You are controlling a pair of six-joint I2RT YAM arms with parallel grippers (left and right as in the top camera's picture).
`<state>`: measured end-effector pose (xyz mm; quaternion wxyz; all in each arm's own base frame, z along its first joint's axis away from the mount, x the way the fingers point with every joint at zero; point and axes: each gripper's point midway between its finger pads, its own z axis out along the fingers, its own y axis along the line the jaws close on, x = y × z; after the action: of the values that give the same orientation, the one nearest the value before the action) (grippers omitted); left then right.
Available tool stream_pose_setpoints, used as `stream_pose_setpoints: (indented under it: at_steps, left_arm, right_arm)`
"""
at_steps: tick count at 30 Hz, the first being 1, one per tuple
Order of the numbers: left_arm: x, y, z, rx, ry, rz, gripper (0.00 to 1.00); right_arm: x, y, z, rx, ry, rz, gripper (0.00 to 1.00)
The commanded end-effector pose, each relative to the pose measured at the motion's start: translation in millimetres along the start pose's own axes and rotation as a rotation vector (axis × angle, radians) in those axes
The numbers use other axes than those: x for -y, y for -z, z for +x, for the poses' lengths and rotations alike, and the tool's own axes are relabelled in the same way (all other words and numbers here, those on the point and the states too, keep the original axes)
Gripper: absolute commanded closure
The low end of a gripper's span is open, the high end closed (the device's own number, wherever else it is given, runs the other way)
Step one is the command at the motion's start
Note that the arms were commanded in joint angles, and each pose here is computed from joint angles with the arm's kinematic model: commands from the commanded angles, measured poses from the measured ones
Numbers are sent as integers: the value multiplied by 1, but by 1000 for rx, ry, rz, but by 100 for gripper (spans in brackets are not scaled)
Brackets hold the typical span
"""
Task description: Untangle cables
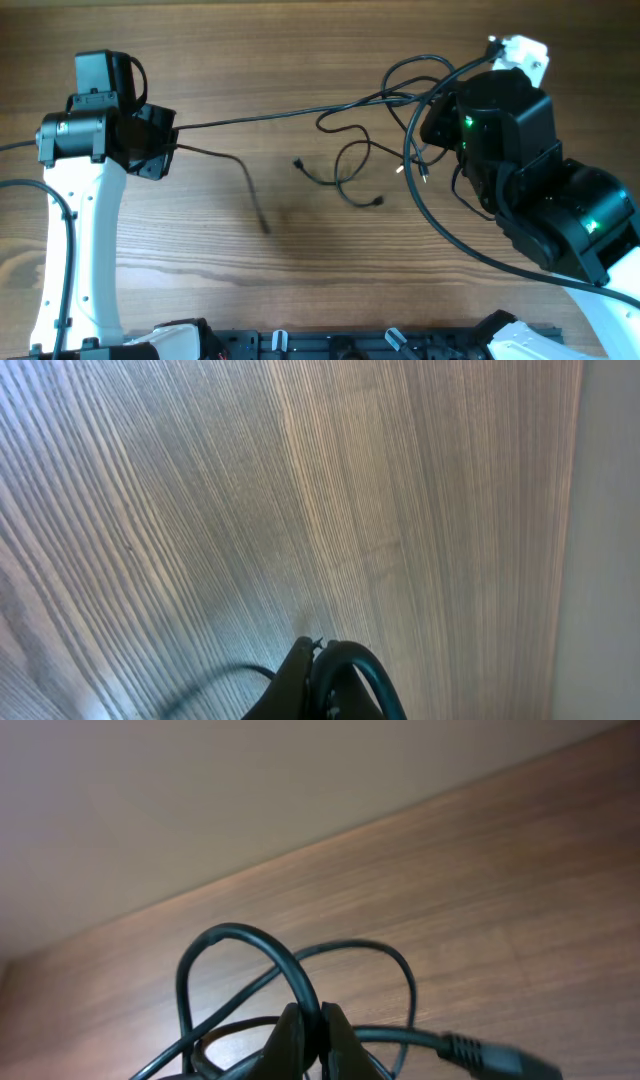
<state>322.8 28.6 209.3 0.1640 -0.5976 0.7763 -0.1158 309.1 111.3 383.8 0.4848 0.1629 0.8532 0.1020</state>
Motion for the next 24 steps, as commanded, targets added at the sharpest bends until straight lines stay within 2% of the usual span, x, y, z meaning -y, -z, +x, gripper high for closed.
stream_pose_setpoints:
  at_steps: [1, 3, 7, 8, 13, 14, 18, 20, 21, 23, 24]
  left_arm:
    - [-28, -5, -56, 248, 56, -145, 85]
    - [-24, -7, -47, 195, 53, -124, 68]
    - [0, -12, -18, 10, -112, -3, 53]
    - [9, -12, -9, -39, -181, 44, 53]
    - [18, -10, 6, -121, -296, 108, 63]
    - [21, -9, 12, -146, -343, 133, 64]
    - [36, -3, 40, -227, -571, 237, 60]
    - [36, -3, 56, -247, -669, 240, 53]
    - [36, -4, 65, -259, -709, 241, 48]
    - [34, -8, 81, -264, -777, 204, 39]
    - [30, -12, 87, -260, -804, 168, 34]
  right_arm:
    - [59, 33, -64, 284, -164, 225, 96]
    - [47, 27, -57, 230, -160, 158, 96]
    - [20, 9, -36, 100, -125, 49, 96]
    - [13, 2, -29, 65, -104, 30, 96]
    - [-6, -17, -9, -40, -33, -26, 96]
    - [-13, -21, -1, -80, 2, -55, 92]
    - [-39, -36, 32, -234, 148, -180, 47]
    - [-44, -43, 50, -309, 180, -203, 28]
    - [-44, -47, 55, -331, 181, -197, 22]
    - [-45, -54, 63, -366, 186, -194, 0]
    - [-47, -54, 66, -377, 182, -204, 0]
